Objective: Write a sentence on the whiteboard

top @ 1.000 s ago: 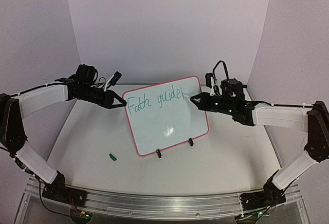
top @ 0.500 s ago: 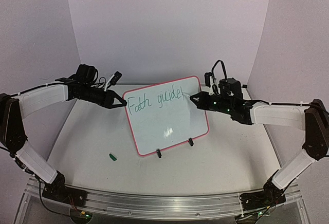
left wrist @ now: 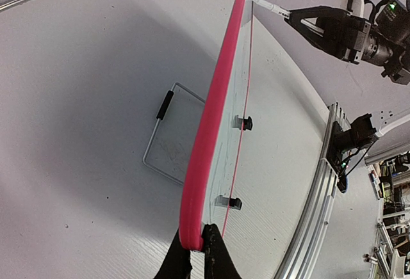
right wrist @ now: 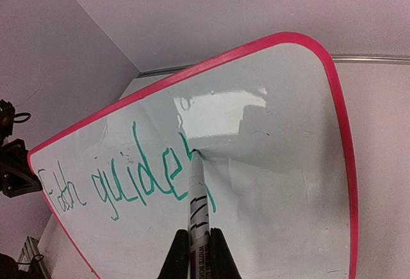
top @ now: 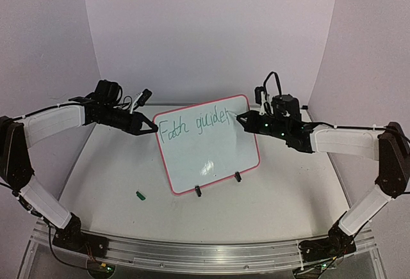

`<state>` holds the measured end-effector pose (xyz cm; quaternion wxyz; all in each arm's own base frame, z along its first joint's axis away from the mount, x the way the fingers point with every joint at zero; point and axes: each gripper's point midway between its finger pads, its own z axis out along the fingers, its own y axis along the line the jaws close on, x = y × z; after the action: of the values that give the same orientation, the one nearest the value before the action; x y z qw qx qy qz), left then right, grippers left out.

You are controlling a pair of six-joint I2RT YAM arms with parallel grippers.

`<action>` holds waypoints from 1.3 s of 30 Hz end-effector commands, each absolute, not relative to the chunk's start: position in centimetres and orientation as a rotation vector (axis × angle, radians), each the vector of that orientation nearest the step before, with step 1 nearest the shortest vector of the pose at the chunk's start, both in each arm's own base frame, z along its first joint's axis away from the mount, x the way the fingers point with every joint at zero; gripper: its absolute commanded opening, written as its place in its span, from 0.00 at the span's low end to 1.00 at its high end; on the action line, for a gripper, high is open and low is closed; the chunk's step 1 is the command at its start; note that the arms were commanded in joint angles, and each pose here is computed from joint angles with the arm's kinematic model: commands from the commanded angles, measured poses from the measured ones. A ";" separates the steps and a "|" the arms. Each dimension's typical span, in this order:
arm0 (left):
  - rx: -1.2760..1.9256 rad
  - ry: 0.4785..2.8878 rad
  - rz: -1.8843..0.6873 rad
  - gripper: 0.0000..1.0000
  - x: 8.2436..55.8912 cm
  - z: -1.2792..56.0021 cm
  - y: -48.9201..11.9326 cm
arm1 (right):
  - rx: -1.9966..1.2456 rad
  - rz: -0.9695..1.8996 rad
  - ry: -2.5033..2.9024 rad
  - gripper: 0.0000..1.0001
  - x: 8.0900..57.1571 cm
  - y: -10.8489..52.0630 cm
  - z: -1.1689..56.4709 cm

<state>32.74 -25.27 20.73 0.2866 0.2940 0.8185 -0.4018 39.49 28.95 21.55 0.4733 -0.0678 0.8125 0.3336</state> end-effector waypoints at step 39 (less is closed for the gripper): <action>0.901 2.314 -0.994 0.00 30.1 16.7 -26.0 | -0.378 0.906 1.953 0.00 28.0 30.4 25.2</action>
<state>32.51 -25.60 20.84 0.2880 0.2995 0.8168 -0.4003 29.44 28.44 25.50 0.4639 -0.1297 0.7929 0.3731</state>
